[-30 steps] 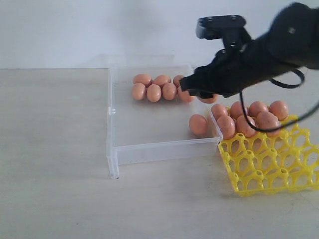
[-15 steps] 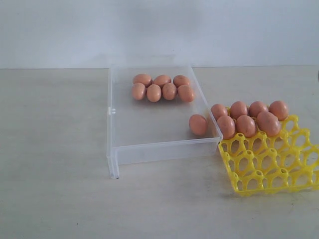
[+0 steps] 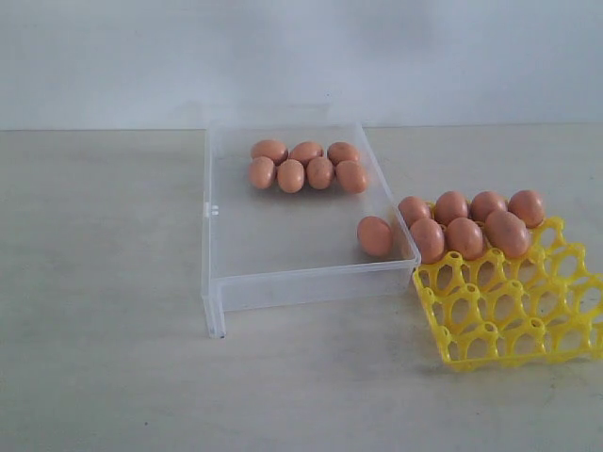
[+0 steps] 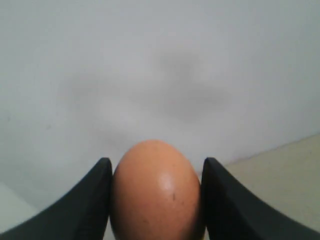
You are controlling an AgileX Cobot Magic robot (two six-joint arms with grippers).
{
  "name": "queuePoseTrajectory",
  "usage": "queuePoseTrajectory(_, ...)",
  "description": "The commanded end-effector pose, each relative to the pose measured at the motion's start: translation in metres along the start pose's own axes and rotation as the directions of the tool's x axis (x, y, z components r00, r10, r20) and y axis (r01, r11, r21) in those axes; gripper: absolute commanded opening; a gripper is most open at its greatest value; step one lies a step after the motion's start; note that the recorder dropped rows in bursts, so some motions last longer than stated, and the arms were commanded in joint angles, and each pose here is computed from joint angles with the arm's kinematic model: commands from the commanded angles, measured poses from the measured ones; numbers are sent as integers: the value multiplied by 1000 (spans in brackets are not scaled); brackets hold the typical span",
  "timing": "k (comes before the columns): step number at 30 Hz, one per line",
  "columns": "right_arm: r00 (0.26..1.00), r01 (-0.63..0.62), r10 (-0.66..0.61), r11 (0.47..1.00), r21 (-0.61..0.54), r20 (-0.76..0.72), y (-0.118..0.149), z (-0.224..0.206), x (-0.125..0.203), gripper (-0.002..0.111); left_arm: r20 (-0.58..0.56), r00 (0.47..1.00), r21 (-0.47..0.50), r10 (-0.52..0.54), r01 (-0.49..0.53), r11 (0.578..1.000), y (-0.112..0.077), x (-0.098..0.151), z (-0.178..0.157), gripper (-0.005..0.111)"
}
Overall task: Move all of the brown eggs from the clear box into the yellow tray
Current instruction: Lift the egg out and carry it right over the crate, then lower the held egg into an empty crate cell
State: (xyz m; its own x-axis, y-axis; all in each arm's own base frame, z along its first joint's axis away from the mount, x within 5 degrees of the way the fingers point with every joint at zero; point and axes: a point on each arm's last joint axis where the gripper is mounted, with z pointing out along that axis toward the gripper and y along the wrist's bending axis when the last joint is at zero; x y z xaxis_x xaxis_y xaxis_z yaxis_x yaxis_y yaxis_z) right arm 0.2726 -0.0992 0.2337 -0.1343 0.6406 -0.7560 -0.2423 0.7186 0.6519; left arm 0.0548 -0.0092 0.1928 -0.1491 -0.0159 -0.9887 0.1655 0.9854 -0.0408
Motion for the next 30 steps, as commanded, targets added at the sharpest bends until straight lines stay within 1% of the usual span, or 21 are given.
queuePoseTrajectory(1, 927, 85, -133, 985, -149, -350, -20, 16, 11, 0, 1, 1000, -3, -1, 1, 1000, 0, 1, 0, 4)
queuePoseTrajectory(2, 911, 94, -151, 982, -165, -384, -23, 19, 14, 0, 1, 1000, -3, -1, 1, 1000, 0, 1, 0, 4)
queuePoseTrajectory(4, 904, 77, -136, 984, -159, -404, -34, 23, 18, 0, 1, 1000, -3, -1, 1, 1000, 0, 1, 0, 4)
queuePoseTrajectory(6, 912, 49, -101, 989, -139, -397, -42, 25, 21, 0, 1, 1000, -3, -1, 1, 1000, 0, 1, 0, 4)
queuePoseTrajectory(7, 910, 47, -86, 993, -106, -405, -48, 26, 24, 0, 1, 1000, -3, -1, 1, 1000, 0, 1, 0, 4)
queuePoseTrajectory(10, 888, 92, -90, 996, -18, -450, -64, 25, 33, 0, 1, 1000, -3, -1, 1, 1000, 0, 1, 0, 4)
queuePoseTrajectory(12, 869, 138, -117, 990, 8, -481, -71, 24, 38, 0, 1, 1000, -3, -1, 1, 1000, 0, 1, 0, 4)
queuePoseTrajectory(14, 849, 194, -171, 981, -6, -500, -76, 24, 42, 0, 1, 1000, -3, -1, 1, 1000, 0, 1, 0, 4)
queuePoseTrajectory(18, 811, 311, -312, 946, -87, -495, -80, 24, 46, 0, 1, 1000, -3, -1, 1, 1000, 0, 1, 0, 4)
queuePoseTrajectory(19, 800, 332, -330, 939, -87, -501, -82, 24, 47, 0, 1, 1000, -3, -1, 1, 1000, 0, 1, 0, 4)
queuePoseTrajectory(21, 790, 347, -340, 934, -85, -510, -85, 24, 50, 0, 1, 1000, -3, -1, 1, 1000, 0, 1, 0, 4)
queuePoseTrajectory(27, 776, 341, -339, 935, -98, -532, -99, 23, 64, 0, 1, 1000, -3, -1, 1, 1000, 0, 1, 0, 4)
queuePoseTrajectory(30, 788, 337, -344, 935, -111, -510, -103, 25, 69, 0, 1, 1000, -3, -1, 1, 1000, 0, 1, 0, 4)
